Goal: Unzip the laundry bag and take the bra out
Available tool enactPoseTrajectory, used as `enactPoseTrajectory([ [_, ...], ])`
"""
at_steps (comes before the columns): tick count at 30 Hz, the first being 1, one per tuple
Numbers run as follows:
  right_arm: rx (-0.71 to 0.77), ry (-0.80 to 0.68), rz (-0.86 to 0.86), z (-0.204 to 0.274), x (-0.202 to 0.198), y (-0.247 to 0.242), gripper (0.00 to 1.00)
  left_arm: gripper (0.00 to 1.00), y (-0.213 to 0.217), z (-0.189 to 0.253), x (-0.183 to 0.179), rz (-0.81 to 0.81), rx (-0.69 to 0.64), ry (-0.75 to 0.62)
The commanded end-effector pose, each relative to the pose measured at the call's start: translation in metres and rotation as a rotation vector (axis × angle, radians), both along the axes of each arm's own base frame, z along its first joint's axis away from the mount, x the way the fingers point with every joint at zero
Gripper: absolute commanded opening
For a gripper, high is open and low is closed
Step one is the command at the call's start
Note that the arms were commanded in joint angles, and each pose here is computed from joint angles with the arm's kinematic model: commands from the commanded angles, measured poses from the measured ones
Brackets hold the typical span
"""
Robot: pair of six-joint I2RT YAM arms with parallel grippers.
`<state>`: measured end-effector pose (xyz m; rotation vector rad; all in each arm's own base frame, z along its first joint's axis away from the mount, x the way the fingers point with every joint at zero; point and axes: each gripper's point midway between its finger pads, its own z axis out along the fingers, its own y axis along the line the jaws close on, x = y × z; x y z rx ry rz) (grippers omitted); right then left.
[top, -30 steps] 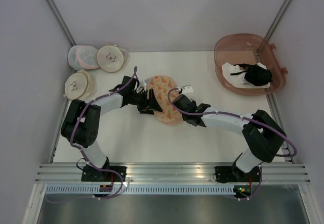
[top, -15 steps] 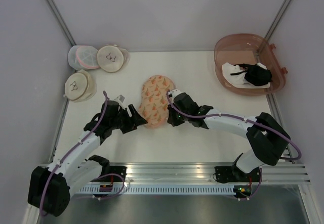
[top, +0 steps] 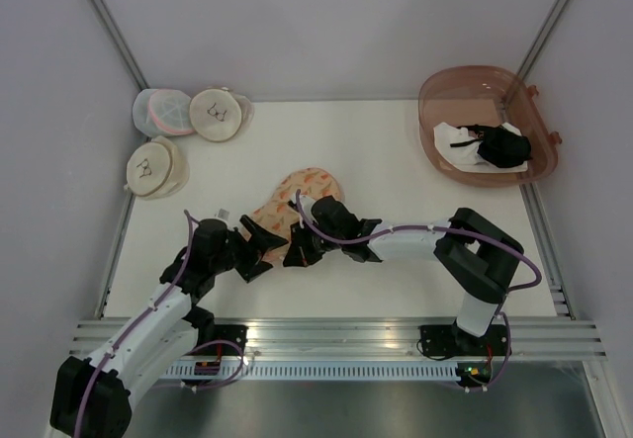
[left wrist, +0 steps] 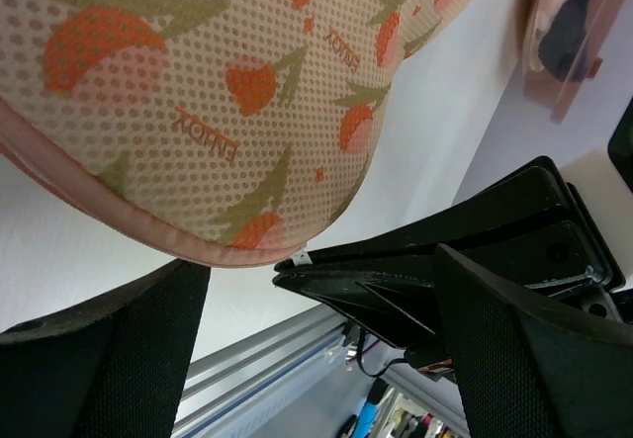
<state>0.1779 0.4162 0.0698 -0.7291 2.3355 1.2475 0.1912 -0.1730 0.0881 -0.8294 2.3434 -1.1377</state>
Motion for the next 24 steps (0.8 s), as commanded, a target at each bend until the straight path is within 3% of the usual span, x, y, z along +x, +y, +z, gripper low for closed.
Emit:
enactPoseTrajectory([
  [1,0.085,-0.099,-0.03,0.035,0.019,0.017,0.0,0.96,-0.004,0.01,0.009,0.064,-0.07,0.01],
  [6,0.065,-0.137,-0.077,0.036,0.028,0.013,0.01,0.96,-0.002,-0.009,-0.003,0.08,-0.078,0.099],
  [11,0.075,-0.142,-0.081,0.039,0.029,0.012,0.0,0.95,0.017,-0.026,0.006,0.207,-0.024,0.081],
  [18,0.088,-0.157,-0.068,0.045,0.024,0.007,0.0,0.72,0.023,-0.03,0.027,0.264,0.008,0.03],
  [24,0.08,-0.167,-0.028,0.047,0.014,0.002,0.0,0.61,0.026,-0.016,0.05,0.299,0.041,-0.029],
])
